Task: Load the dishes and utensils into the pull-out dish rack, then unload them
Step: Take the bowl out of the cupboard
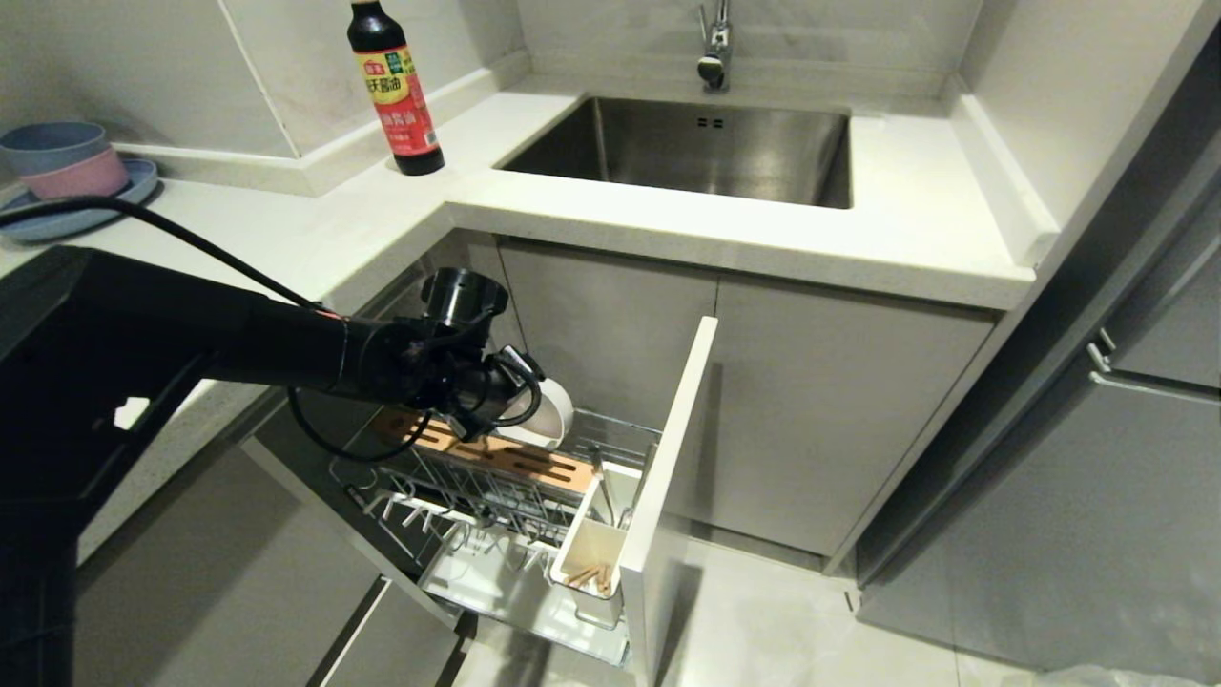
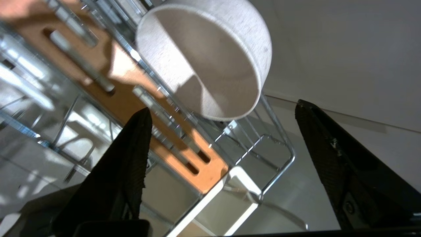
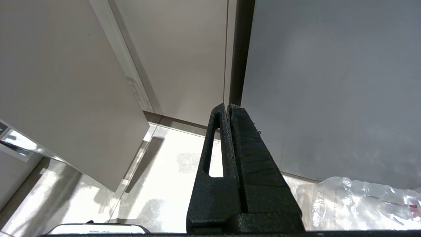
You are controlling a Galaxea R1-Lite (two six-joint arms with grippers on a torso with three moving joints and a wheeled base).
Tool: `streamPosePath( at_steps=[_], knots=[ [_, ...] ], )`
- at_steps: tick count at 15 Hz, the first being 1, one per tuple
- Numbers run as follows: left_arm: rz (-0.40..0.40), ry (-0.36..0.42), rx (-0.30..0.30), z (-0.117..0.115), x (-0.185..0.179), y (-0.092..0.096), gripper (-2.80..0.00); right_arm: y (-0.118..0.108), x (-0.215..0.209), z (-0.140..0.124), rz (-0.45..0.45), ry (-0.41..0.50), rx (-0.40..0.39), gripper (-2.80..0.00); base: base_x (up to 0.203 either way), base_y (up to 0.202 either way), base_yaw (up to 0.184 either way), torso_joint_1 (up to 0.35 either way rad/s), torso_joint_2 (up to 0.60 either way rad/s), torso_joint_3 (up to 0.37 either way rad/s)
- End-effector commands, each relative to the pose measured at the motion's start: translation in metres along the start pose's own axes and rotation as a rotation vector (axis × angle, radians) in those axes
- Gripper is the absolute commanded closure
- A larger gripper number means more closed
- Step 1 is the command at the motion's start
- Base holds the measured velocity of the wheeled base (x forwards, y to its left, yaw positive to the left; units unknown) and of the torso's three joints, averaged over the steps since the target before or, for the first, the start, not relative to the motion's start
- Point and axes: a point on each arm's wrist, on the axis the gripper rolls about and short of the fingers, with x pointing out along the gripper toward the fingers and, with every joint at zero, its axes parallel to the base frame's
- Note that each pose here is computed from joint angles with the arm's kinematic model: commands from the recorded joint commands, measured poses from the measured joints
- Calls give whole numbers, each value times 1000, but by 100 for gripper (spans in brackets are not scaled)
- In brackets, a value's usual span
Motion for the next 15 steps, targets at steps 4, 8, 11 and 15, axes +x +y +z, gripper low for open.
streamPosePath(
  at_steps=[4,8,11,15],
  knots=[
    [1,0,3,-3,26,-1,-280,0,0,0,1,-2,0,0,0,0,0,0,0,0],
    [-1,-1,19,-3,33,-1,-280,0,0,0,1,0,0,0,0,0,0,0,0,0],
    [-2,-5,26,-1,37,-1,-280,0,0,0,0,0,0,0,0,0,0,0,0,0],
    [-5,-9,28,1,39,-1,0,0,0,0,1,0,0,0,0,0,0,0,0,0]
  ],
)
